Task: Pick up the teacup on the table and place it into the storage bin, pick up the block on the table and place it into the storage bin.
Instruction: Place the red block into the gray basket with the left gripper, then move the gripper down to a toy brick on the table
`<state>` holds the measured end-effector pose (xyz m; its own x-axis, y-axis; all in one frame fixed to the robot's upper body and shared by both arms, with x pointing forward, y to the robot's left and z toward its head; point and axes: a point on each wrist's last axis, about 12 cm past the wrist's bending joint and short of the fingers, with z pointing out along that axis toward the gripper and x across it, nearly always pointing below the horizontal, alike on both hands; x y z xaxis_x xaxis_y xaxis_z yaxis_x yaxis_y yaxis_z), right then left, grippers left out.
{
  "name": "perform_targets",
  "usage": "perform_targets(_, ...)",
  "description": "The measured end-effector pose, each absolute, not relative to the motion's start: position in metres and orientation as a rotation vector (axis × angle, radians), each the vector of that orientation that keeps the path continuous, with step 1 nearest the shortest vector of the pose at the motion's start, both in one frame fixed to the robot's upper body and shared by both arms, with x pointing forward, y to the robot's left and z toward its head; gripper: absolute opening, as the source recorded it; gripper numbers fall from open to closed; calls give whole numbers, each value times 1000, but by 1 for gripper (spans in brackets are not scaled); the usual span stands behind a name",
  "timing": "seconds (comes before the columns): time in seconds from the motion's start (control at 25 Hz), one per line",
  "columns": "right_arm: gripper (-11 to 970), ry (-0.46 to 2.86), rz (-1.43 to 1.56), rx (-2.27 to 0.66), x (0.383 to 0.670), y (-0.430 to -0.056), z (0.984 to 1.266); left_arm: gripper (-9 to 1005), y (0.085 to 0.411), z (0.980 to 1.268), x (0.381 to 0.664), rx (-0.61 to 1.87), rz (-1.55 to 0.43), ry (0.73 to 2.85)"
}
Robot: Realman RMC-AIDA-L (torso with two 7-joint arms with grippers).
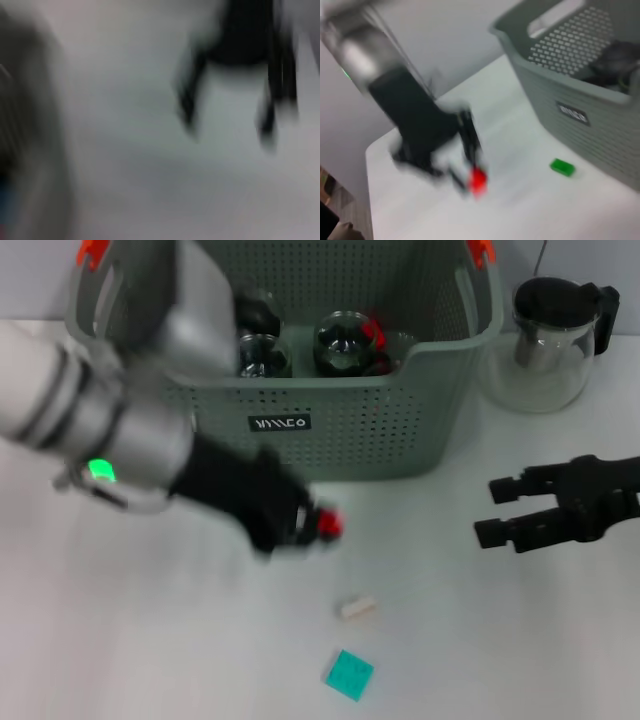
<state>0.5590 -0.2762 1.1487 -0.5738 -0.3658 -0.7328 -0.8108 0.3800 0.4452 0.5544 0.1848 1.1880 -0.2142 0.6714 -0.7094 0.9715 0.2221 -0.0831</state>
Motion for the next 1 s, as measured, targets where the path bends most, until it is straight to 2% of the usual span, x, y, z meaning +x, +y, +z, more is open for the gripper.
perform_targets(0.16,937,2164,1120,-990,555,-286,1137,211,195,1230,575,1281,-717,1820)
perform_targets(0.28,937,2172,1119,-1022,551,-283,1128,218,190,1251,604,1126,-657,1786)
perform_targets(0.6,936,2120,1102,-1117,553,-269,1125,237,165,1252,659,973,-615,1852)
perform_targets(0.64,936,2116,1099,-1122,553,-268,1125,239,165,1252,661,957,-605,1853)
perform_targets(0.84,936,2110,1097,-1128,551,-270,1123,447,168,1265,658,898,-618,1836)
perform_targets(1.0,936,2115,1089,-1119,551,-274,1123,634,173,1281,616,1036,-742,1779)
